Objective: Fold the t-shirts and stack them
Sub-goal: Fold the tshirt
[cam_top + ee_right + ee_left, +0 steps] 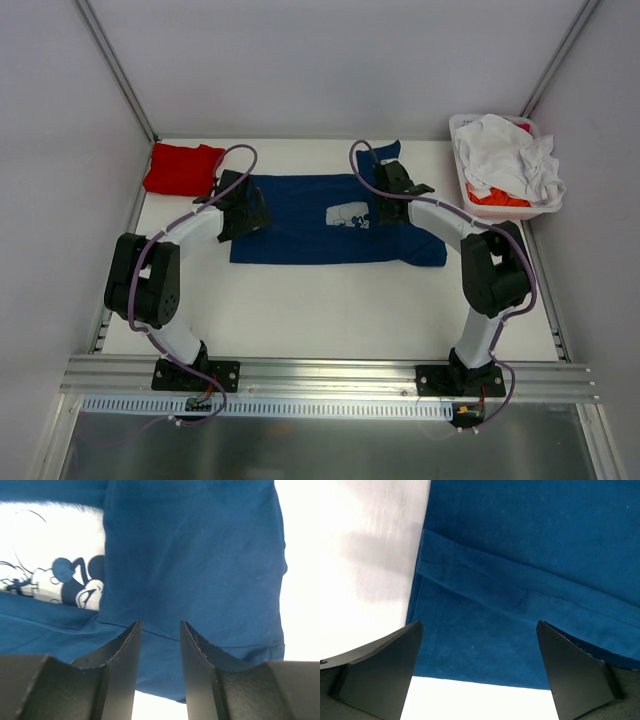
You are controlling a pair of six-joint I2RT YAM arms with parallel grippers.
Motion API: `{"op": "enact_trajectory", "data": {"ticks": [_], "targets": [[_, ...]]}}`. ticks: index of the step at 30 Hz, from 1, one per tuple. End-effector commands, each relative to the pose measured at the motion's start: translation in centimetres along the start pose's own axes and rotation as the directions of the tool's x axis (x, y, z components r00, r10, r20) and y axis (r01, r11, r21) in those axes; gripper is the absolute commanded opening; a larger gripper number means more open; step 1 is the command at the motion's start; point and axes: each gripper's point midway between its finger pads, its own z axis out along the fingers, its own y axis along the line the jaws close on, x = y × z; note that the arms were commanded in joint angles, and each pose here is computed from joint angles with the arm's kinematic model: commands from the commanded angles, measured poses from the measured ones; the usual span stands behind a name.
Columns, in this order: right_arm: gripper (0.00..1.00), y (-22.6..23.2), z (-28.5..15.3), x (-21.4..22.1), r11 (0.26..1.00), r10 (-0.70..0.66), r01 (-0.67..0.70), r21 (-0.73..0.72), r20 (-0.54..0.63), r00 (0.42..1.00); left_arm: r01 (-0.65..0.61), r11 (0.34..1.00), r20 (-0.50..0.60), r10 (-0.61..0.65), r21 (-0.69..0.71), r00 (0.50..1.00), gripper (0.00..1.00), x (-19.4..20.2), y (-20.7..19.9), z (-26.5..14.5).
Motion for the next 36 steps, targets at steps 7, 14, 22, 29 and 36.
{"op": "enact_trajectory", "data": {"ticks": [7, 14, 22, 29, 36], "targets": [[0.4, 0.0, 2.0, 2.2, 1.0, 0.026, -0.026, -0.004, -0.075, 0.997, -0.037, 0.999, -0.015, 0.036, -0.006, 0.999, 0.99, -1.0, -1.3, 2.0], [0.4, 0.6, 2.9, 4.3, 0.997, 0.063, -0.067, -0.026, -0.132, 0.989, -0.047, 0.999, -0.078, 0.045, -0.019, 0.996, 0.99, 0.8, -0.9, 3.6], [0.4, 1.5, 3.3, 6.6, 0.991, 0.109, -0.122, -0.055, -0.193, 0.975, -0.055, 0.998, -0.132, 0.05, -0.035, 0.99, 0.99, 2.5, -0.2, 4.3], [0.41, 2.2, 2.5, 8.1, 0.982, 0.136, -0.162, -0.092, -0.241, 0.961, -0.052, 0.998, -0.179, 0.047, -0.024, 0.983, 0.99, 3.8, 0.0, 4.1], [0.42, 1.9, 0.3, 9.1, 0.974, 0.171, -0.2, -0.101, -0.248, 0.954, -0.031, 0.999, -0.181, 0.026, -0.024, 0.983, 0.99, 5.0, 0.9, 2.2]]}}
